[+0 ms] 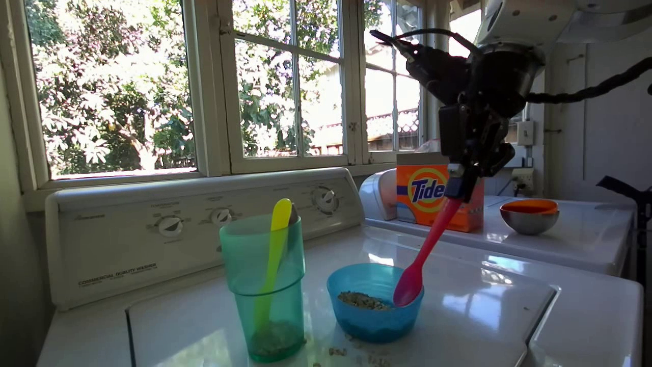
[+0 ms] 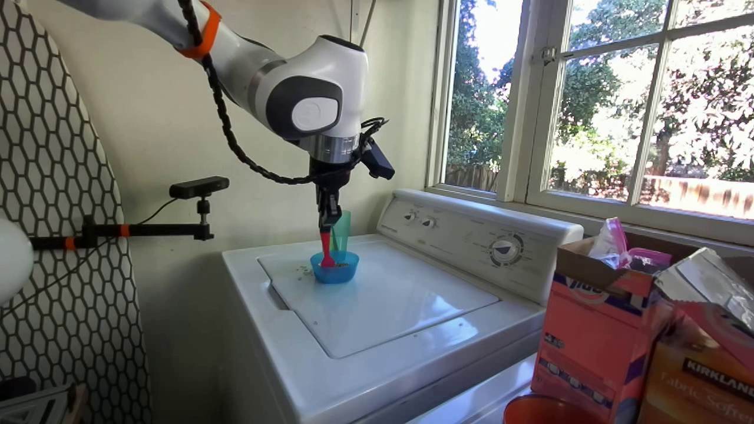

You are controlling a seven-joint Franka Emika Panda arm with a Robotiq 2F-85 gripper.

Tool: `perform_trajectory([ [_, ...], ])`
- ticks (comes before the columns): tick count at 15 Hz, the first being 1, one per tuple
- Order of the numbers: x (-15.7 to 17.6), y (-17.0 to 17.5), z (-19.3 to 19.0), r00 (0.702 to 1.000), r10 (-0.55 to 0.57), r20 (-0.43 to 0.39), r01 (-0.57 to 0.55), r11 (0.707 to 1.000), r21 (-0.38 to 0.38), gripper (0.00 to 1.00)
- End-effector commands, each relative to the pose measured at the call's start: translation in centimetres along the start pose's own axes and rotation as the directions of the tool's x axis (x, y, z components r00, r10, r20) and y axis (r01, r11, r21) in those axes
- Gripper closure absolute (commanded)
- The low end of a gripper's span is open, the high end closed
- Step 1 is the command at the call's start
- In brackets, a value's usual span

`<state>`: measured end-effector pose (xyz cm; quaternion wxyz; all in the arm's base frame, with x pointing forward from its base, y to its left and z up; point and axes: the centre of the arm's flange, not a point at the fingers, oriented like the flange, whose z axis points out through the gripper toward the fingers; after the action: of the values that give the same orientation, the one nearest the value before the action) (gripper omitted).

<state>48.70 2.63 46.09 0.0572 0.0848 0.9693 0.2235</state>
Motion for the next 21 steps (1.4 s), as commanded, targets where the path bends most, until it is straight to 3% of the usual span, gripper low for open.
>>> perform_trajectory([
  [1, 0.1, 0.2, 0.2, 1.0, 0.001, -0.002, -0.001, 1.0, 0.01, 0.89],
  [4, 0.2, 0.4, 0.6, 1.0, 0.001, -0.002, -0.001, 0.999, 0.035, 0.89],
  [5, 0.2, 0.4, 0.6, 1.0, 0.002, -0.002, -0.002, 0.999, 0.038, 0.97],
  [9, -0.1, 1.1, 1.4, 1.0, -0.006, -0.005, 0.006, 1.0, -0.008, 0.97],
  [13, -0.1, 1.2, 2.2, 0.999, -0.032, -0.018, 0.032, 0.999, 0.007, 0.97],
  [21, -2.6, -2.5, 1.2, 0.998, 0.038, 0.042, -0.031, 0.987, -0.156, 0.97],
])
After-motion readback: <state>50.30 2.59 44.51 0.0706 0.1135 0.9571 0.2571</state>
